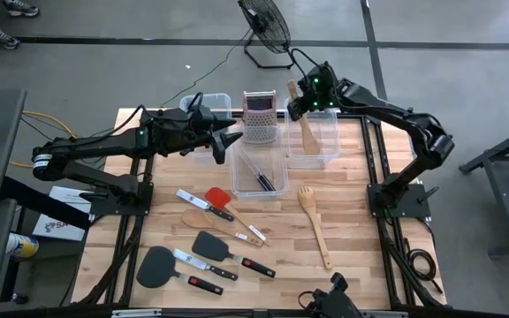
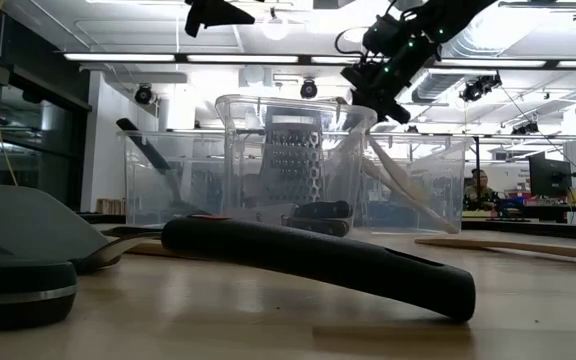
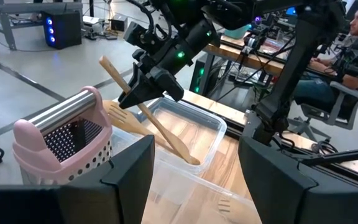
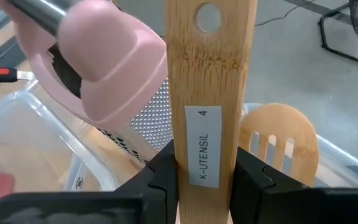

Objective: Pick & Place Kitchen Items
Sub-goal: Put the brown spatula into the right transparent bin

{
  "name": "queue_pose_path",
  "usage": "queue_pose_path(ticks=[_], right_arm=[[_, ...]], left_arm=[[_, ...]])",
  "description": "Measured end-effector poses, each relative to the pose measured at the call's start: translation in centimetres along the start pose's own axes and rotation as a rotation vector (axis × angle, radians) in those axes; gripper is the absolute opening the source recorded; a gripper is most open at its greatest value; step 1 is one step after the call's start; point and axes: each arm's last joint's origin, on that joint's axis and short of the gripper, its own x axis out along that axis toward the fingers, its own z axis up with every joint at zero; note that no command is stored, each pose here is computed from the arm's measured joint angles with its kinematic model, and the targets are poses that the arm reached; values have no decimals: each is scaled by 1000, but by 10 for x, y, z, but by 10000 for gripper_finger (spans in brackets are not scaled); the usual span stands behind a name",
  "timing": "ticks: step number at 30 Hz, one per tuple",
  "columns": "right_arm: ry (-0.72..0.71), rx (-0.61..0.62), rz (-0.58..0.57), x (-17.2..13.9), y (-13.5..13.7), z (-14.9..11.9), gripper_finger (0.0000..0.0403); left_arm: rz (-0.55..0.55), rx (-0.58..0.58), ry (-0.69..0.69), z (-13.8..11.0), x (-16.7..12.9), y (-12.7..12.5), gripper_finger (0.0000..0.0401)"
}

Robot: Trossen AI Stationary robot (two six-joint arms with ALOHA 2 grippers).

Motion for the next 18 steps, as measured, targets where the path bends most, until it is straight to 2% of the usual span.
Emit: queue_pose_path(ticks=[4, 9, 18], right_arm=[[59, -1, -27, 9, -2, -8, 87], [54, 20, -30, 16, -4, -13, 87], [51, 62, -137, 20, -10, -21, 87]], left_arm=[[1, 1, 4, 0, 0, 0, 229], [1, 1, 3, 0, 0, 0, 229], [18, -2, -1, 0, 0, 1, 229]])
